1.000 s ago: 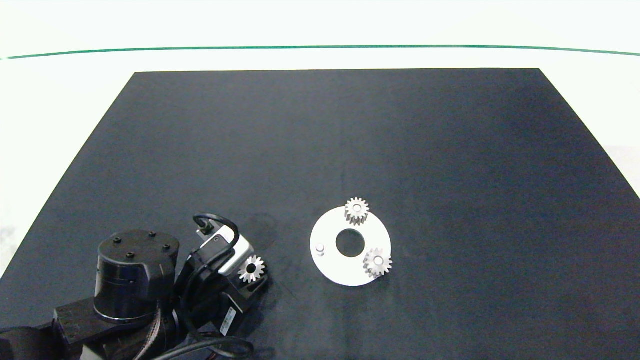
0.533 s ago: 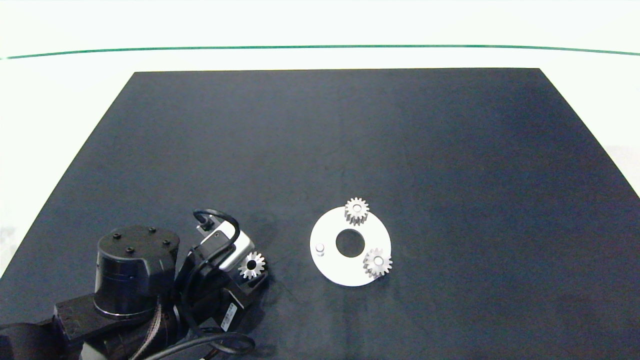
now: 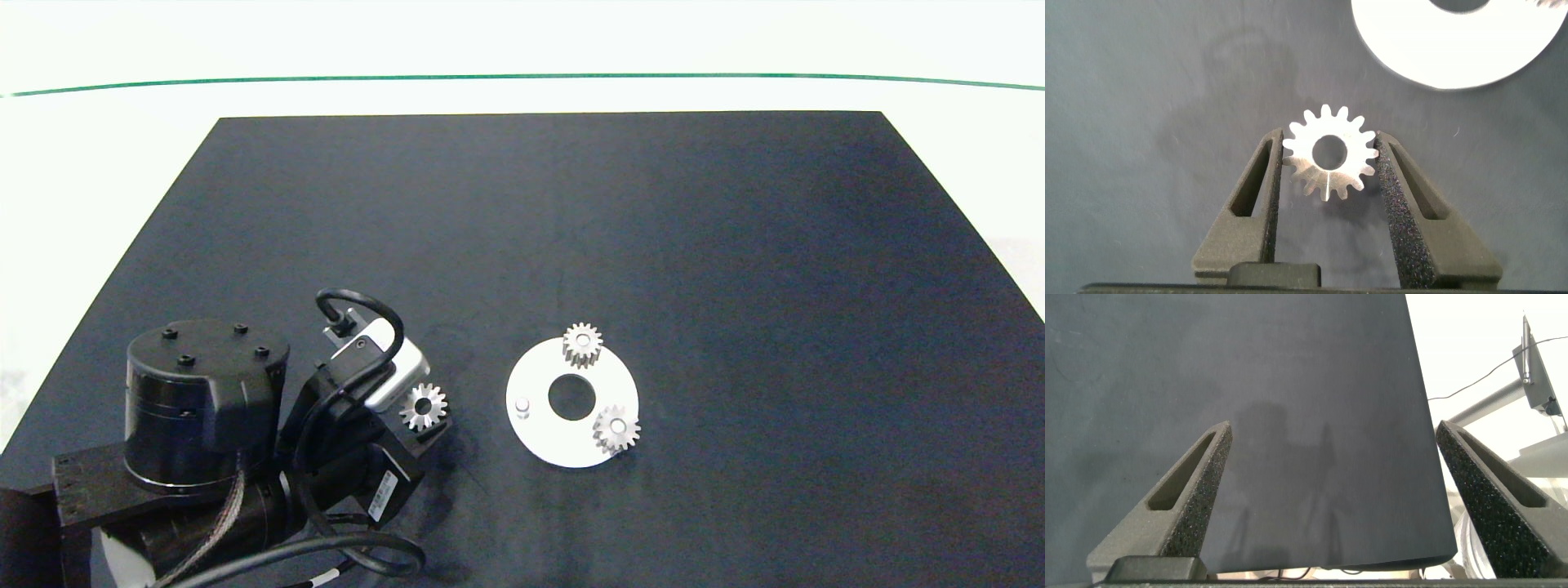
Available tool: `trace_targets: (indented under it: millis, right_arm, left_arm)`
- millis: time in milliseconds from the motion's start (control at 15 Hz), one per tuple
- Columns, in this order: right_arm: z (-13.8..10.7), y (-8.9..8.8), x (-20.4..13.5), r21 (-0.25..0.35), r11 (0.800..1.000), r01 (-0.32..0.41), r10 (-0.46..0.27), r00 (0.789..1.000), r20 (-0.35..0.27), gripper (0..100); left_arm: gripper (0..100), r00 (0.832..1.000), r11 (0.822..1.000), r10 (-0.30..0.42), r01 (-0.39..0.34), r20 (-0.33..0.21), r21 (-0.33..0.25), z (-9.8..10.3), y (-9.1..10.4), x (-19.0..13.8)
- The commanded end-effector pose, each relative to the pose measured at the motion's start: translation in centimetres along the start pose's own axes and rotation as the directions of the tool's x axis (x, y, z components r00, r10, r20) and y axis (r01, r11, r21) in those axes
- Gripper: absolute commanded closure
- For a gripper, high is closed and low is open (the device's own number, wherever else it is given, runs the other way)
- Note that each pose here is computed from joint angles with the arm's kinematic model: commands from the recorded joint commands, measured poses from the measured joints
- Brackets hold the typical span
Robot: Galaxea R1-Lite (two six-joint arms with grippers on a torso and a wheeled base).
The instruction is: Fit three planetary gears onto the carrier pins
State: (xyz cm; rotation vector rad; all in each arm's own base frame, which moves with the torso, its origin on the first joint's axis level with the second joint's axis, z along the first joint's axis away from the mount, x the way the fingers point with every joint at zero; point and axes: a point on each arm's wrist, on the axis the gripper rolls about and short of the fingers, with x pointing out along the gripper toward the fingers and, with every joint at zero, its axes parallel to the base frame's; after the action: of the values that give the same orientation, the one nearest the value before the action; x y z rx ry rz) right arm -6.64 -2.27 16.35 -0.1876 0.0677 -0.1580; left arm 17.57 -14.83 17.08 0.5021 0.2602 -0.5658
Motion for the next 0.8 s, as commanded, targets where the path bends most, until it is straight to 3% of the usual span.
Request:
trace_targets:
  millis: [67,267,800]
  right_arm:
    - [-0.1,0.0,0.1,-0.005,1.0,0.0,0.0,1.0,-0.008,0]
    - [-0.1,0.0,0.1,-0.004,1.0,0.002,-0.002,1.0,-0.007,0]
    - [-0.1,0.0,0.1,-0.008,1.0,0.001,-0.001,1.0,-0.008,0]
  left_arm:
    - [87,0.998,1.0,-0.019,0.018,0.053,0.016,1.4,-1.2,-0.4]
    - [87,0.998,0.998,-0.046,0.044,0.049,0.035,1.8,-2.6,0.1]
    - [87,0.997,0.997,-0.064,0.061,0.049,0.053,3.0,-3.9,2.0]
